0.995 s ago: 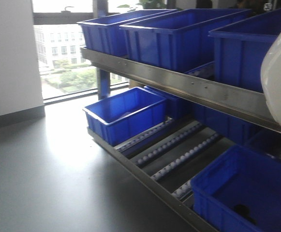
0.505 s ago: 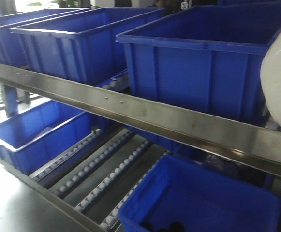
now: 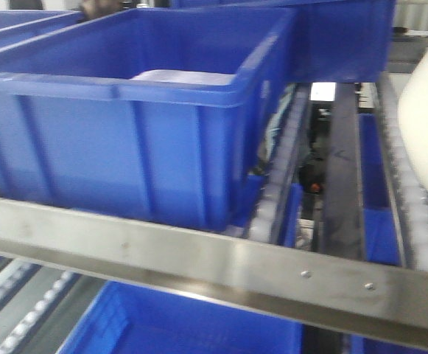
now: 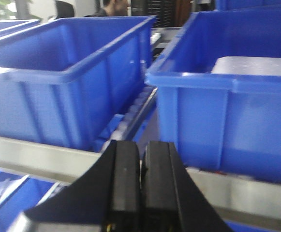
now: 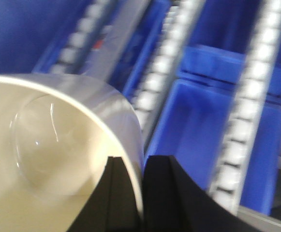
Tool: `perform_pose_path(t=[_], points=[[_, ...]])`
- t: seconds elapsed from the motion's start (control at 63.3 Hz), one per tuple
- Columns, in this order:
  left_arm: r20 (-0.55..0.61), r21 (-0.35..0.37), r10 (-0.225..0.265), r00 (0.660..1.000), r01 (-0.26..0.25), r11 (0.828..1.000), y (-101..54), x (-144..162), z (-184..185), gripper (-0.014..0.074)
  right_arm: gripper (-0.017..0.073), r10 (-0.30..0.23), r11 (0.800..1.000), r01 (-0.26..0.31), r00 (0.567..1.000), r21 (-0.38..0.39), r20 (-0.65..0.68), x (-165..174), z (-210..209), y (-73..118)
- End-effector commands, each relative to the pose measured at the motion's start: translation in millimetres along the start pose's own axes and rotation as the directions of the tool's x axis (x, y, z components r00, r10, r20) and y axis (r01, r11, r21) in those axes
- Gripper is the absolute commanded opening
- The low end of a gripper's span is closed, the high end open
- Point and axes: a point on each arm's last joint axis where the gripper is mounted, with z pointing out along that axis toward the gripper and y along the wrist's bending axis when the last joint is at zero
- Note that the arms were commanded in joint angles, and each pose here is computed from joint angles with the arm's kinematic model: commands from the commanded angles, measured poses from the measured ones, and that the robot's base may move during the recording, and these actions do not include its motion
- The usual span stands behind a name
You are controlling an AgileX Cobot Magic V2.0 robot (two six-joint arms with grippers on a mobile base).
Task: Move white bin to right shelf second layer
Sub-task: 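Approach the rack with roller tracks, bin held in the right gripper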
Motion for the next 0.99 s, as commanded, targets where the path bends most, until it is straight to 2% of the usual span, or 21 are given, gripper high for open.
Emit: perform_pose_path(t=[0.0,0.979], points=[[0.063,-0.009,-0.008,0.998,0.009,1.000,0.5,4.0,0.1,0.0085,0.0049,0.002,1.000,-0.002,0.993,-0.004,0.119,-16.1,-7.1,0.9],[0.063,-0.009,-0.008,0.998,0.009,1.000,0.5,4.0,0.1,0.0085,0.0049,0.002,1.000,-0.002,0.993,-0.004,0.119,-16.1,-7.1,0.9]])
